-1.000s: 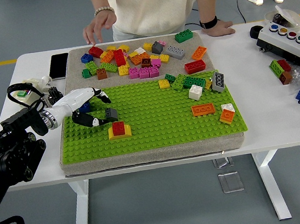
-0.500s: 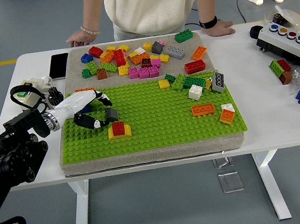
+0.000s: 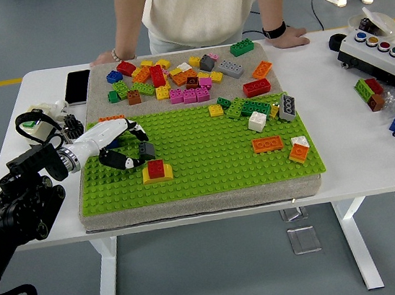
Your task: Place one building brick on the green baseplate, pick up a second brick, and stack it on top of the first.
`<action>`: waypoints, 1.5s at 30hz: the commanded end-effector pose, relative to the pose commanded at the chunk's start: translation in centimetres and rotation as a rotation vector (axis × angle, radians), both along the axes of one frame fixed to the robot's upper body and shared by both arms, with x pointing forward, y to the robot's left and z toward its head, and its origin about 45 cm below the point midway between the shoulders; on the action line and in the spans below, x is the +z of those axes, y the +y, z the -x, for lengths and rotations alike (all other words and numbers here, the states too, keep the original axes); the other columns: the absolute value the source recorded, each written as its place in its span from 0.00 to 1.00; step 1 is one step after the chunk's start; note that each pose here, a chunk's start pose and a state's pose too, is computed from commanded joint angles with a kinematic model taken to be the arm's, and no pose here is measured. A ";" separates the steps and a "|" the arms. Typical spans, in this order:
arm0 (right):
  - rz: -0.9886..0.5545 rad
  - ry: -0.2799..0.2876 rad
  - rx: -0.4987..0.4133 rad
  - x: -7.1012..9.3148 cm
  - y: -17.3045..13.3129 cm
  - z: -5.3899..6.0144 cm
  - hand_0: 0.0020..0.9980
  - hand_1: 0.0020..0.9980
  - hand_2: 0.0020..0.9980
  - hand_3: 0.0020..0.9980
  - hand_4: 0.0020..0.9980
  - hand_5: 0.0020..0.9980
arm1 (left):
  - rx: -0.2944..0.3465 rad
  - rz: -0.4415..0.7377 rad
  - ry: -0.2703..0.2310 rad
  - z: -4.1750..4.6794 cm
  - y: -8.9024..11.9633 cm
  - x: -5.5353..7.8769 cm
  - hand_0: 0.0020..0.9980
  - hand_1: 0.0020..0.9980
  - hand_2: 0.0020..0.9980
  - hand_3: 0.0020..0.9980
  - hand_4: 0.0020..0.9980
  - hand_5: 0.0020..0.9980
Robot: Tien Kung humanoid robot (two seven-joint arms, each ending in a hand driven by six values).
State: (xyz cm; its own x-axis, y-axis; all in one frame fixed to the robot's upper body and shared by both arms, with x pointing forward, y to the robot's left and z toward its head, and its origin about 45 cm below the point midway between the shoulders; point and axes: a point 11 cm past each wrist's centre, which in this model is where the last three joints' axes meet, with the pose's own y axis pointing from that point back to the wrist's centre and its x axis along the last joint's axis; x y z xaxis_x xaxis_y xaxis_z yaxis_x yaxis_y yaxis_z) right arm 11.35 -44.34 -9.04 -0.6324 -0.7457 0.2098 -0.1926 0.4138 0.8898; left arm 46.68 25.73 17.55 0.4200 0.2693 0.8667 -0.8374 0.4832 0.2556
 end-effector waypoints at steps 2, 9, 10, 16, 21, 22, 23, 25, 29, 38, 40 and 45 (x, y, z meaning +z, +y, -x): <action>0.000 -0.001 -0.001 0.0 0.0 0.0 0.73 0.64 0.69 0.63 0.93 0.48 | 0.003 0.003 0.003 -0.01 -0.1 0.0 0.81 0.73 0.63 0.59 0.82 0.13; 0.001 -0.003 -0.002 0.0 0.0 -0.1 0.74 0.64 0.69 0.63 0.93 0.47 | 0.009 0.005 0.008 0.00 -0.1 -0.2 0.80 0.72 0.62 0.58 0.81 0.13; 0.001 -0.003 -0.002 0.0 0.0 -0.1 0.74 0.64 0.69 0.63 0.93 0.47 | 0.009 0.006 0.008 -0.01 -0.2 -0.2 0.78 0.71 0.60 0.56 0.78 0.11; -0.001 -0.003 -0.002 0.0 0.0 0.0 0.74 0.64 0.69 0.63 0.93 0.47 | 0.014 0.008 0.003 -0.11 -0.3 -0.2 0.76 0.68 0.60 0.55 0.75 0.09; 0.000 -0.004 -0.003 0.0 0.0 0.0 0.74 0.64 0.69 0.63 0.93 0.47 | 0.018 0.008 0.000 -0.18 -0.3 -0.1 0.76 0.68 0.60 0.55 0.75 0.09; 0.000 -0.004 -0.003 0.0 0.0 0.0 0.74 0.64 0.69 0.63 0.93 0.47 | 0.018 0.008 -0.001 -0.19 -0.3 -0.1 0.74 0.66 0.59 0.55 0.73 0.07; 0.000 -0.005 -0.004 0.0 0.0 -0.1 0.74 0.64 0.69 0.63 0.93 0.47 | 0.018 0.008 -0.002 -0.21 -0.3 -0.1 0.74 0.66 0.59 0.55 0.73 0.07; 0.000 -0.005 -0.004 0.0 0.0 0.0 0.74 0.64 0.69 0.63 0.93 0.47 | 0.019 0.007 -0.003 -0.22 -0.3 -0.1 0.74 0.66 0.59 0.55 0.73 0.07; 0.000 -0.004 -0.004 0.0 0.0 0.0 0.74 0.64 0.69 0.63 0.93 0.47 | 0.019 0.007 -0.002 -0.20 -0.4 -0.1 0.74 0.65 0.59 0.55 0.71 0.06; 0.000 -0.001 -0.001 0.0 0.0 0.1 0.74 0.64 0.69 0.63 0.93 0.47 | 0.016 0.011 0.002 -0.10 -0.3 0.0 0.73 0.65 0.60 0.55 0.74 0.07; 0.000 -0.001 -0.001 -0.1 0.0 0.1 0.74 0.64 0.69 0.63 0.93 0.47 | 0.015 0.011 0.002 -0.09 -0.3 0.0 0.73 0.64 0.60 0.55 0.74 0.06; 0.001 -0.002 -0.002 0.0 0.1 0.1 0.74 0.64 0.69 0.63 0.93 0.47 | 0.014 0.019 -0.003 -0.09 -0.3 0.3 0.73 0.64 0.60 0.55 0.74 0.06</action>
State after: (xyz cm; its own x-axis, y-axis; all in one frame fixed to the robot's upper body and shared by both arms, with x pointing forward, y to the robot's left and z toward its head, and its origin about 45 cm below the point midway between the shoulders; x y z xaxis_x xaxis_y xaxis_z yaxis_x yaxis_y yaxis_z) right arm 11.27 -44.28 -9.08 -0.6342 -0.7442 0.2094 -0.1934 0.4150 0.8890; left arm 46.76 25.43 17.86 0.4137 0.2915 0.8625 -0.8446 0.4765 0.2441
